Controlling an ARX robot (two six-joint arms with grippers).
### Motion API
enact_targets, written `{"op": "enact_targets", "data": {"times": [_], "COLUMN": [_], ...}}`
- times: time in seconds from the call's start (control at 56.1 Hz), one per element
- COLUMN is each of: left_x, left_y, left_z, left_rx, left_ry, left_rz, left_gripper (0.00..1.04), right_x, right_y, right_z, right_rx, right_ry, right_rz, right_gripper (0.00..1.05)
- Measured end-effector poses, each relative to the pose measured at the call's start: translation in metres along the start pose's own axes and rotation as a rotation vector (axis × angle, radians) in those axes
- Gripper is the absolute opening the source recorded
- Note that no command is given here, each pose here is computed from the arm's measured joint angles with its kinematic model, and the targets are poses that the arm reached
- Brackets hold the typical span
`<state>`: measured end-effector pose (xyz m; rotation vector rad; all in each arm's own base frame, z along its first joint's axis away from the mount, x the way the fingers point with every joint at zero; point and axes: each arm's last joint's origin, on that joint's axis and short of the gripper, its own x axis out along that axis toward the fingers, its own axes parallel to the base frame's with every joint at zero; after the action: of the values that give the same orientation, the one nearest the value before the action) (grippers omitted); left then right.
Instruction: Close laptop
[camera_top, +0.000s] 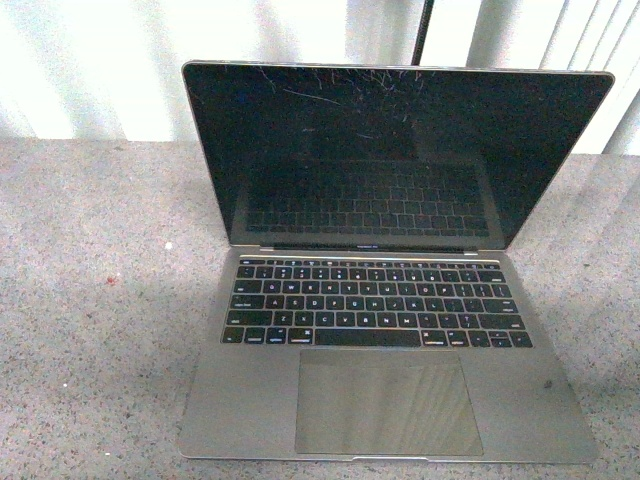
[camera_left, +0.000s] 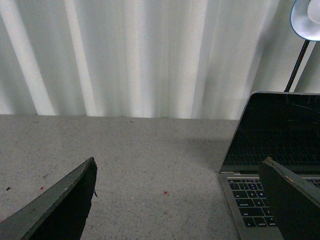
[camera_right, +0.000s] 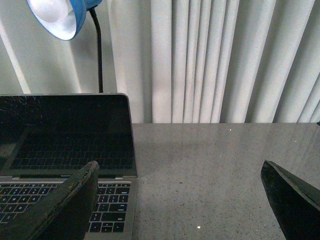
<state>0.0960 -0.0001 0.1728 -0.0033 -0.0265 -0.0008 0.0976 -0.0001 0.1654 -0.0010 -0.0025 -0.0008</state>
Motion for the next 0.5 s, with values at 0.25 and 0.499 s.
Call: {"op": "enact_targets", "data": {"times": [0.25, 0.499], "left_x": [0.0000, 0.0000], "left_y": [0.0000, 0.0000], "left_z": [0.0000, 0.0000], "left_rx": [0.000, 0.000], "left_ry": [0.000, 0.000], "left_rz": [0.000, 0.000], "left_gripper": [0.98, 0.98], "right_x": [0.0000, 0.0000], "right_y": [0.0000, 0.0000], "right_z": [0.0000, 0.0000], "right_rx": [0.000, 0.000], "right_ry": [0.000, 0.000], "right_rz": [0.000, 0.000], "right_gripper": [0.97, 0.97]}}
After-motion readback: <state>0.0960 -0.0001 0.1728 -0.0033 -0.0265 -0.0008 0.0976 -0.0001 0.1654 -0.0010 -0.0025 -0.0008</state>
